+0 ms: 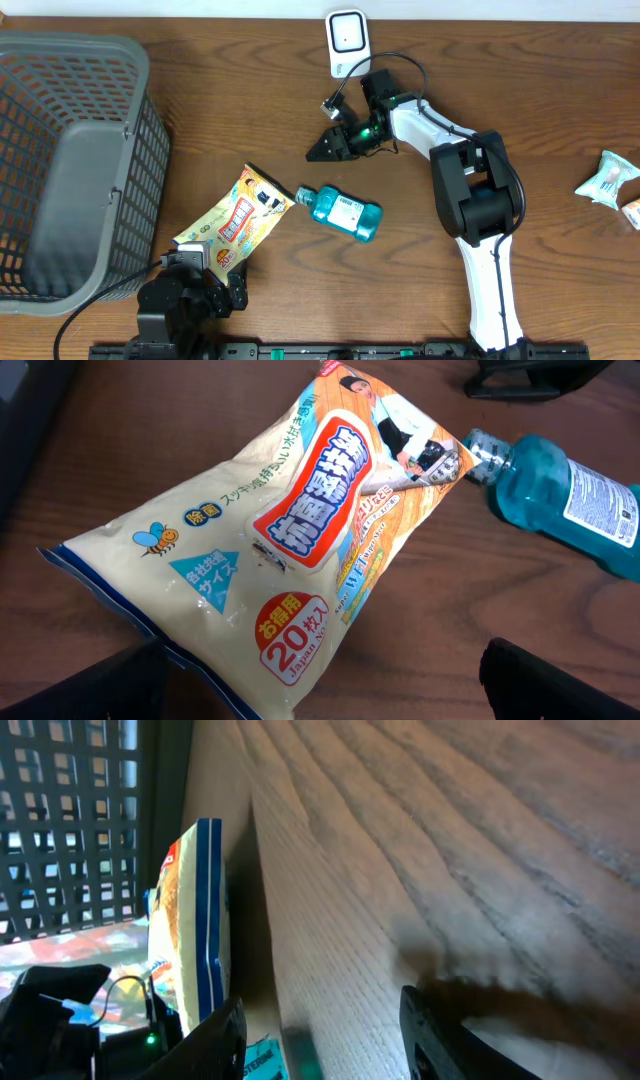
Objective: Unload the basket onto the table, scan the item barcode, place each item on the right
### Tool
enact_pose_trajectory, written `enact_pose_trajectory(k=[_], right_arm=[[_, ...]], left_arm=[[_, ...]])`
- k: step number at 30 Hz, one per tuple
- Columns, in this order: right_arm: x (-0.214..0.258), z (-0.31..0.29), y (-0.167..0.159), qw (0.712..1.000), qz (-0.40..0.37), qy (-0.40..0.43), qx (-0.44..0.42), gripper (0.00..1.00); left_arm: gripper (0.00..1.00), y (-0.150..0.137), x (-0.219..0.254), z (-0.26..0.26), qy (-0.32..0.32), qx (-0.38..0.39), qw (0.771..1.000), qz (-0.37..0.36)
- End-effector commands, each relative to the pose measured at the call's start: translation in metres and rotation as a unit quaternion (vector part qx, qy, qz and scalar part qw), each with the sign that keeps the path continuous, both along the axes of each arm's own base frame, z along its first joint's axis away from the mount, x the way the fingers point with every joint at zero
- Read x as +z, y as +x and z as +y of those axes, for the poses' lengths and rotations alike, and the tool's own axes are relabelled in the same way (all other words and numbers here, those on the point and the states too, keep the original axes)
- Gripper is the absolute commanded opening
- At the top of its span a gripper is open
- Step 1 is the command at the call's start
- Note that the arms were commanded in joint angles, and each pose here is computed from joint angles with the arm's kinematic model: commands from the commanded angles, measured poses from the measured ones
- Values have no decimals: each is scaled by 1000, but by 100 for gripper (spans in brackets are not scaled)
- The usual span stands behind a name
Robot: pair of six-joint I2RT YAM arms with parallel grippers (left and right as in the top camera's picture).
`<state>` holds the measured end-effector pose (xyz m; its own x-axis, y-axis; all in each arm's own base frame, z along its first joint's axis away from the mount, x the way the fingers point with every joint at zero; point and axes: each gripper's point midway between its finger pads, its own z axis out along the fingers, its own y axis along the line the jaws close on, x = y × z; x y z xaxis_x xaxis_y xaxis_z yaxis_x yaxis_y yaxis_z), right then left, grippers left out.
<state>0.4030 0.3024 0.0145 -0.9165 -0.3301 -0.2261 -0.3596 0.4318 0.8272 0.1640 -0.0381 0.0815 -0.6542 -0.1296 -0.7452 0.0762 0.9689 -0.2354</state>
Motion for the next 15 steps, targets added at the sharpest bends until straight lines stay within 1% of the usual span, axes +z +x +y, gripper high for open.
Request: enact_pose_trajectory(k=[1, 3, 5, 7, 10, 12, 15], right_arm=[[-41, -23, 11, 995, -9, -98, -27, 48], [-28, -22, 15, 995, -20, -96, -19, 48], [-11, -21, 18, 995, -37, -96, -3, 53], [6, -25, 22, 992, -53, -117, 5, 54], [25, -36, 21, 979, -84, -184, 19, 56], [29, -42, 15, 964, -110, -239, 38, 58], [27, -43, -4, 932, -144, -321, 85, 64]], left_arm=[[99, -4, -7, 2, 5, 3, 1000, 16], [99, -4, -7, 2, 5, 3, 1000, 16], [99, -4, -7, 2, 5, 3, 1000, 16], [99, -4, -7, 2, 5, 3, 1000, 16], [99, -4, -7, 2, 5, 3, 1000, 16], [99, -4, -7, 2, 5, 3, 1000, 16], [99, -4, -7, 2, 5, 3, 1000, 16]])
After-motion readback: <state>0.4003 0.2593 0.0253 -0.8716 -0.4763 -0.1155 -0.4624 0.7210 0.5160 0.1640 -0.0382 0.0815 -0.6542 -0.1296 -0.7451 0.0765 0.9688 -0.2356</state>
